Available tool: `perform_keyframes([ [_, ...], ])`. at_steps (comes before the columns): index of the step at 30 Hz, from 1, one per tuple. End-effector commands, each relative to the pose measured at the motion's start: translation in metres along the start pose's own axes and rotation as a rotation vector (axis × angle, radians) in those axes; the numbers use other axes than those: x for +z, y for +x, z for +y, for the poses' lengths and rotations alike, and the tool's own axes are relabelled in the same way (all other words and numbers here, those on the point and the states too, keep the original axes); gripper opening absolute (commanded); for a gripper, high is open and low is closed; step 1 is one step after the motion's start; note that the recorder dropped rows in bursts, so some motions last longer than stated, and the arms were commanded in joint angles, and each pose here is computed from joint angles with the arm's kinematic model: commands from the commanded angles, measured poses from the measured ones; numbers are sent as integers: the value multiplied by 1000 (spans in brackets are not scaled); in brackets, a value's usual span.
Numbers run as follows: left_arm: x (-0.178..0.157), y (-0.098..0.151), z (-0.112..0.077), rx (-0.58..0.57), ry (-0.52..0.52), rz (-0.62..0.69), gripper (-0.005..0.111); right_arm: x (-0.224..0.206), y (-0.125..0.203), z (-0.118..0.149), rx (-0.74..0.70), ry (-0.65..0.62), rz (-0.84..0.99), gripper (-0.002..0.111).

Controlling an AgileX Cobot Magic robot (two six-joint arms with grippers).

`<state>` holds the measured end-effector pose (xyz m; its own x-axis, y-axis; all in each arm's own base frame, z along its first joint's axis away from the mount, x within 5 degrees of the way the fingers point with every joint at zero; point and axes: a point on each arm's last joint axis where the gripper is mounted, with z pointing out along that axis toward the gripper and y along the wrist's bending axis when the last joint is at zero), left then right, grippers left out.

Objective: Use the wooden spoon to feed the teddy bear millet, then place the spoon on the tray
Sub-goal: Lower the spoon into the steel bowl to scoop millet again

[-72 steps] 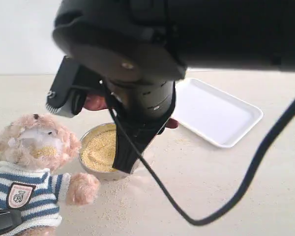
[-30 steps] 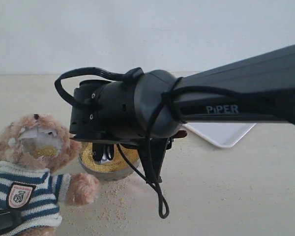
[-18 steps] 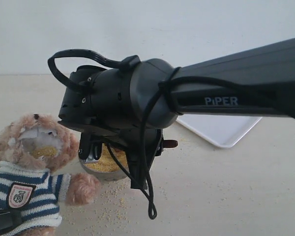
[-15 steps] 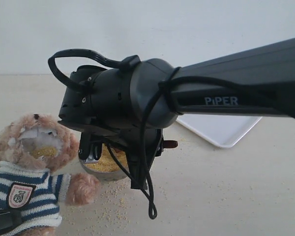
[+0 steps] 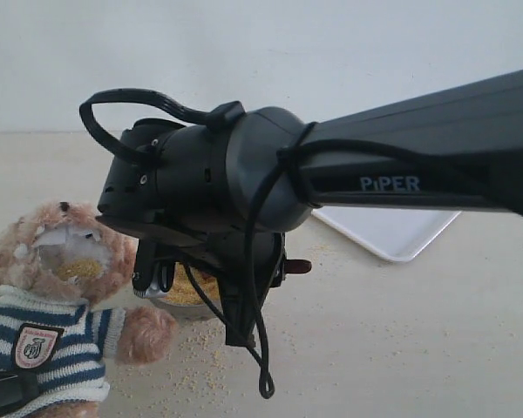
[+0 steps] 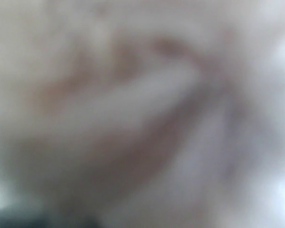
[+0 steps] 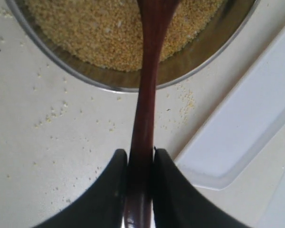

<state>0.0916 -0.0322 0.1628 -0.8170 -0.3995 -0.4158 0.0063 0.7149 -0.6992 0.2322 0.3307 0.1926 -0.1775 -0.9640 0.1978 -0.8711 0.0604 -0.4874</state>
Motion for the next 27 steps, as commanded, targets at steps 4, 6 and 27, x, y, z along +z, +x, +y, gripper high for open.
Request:
perform_keyframes([
  [4, 0, 0, -2, -1, 17, -13, 5, 0, -2, 4, -7, -33, -2, 1],
  [6, 0, 0, -2, -1, 17, -13, 5, 2, -3, 5, -9, -37, 2, 1],
  [27, 0, 0, -2, -1, 17, -13, 5, -2, -11, 7, 28, -128, -39, 1],
])
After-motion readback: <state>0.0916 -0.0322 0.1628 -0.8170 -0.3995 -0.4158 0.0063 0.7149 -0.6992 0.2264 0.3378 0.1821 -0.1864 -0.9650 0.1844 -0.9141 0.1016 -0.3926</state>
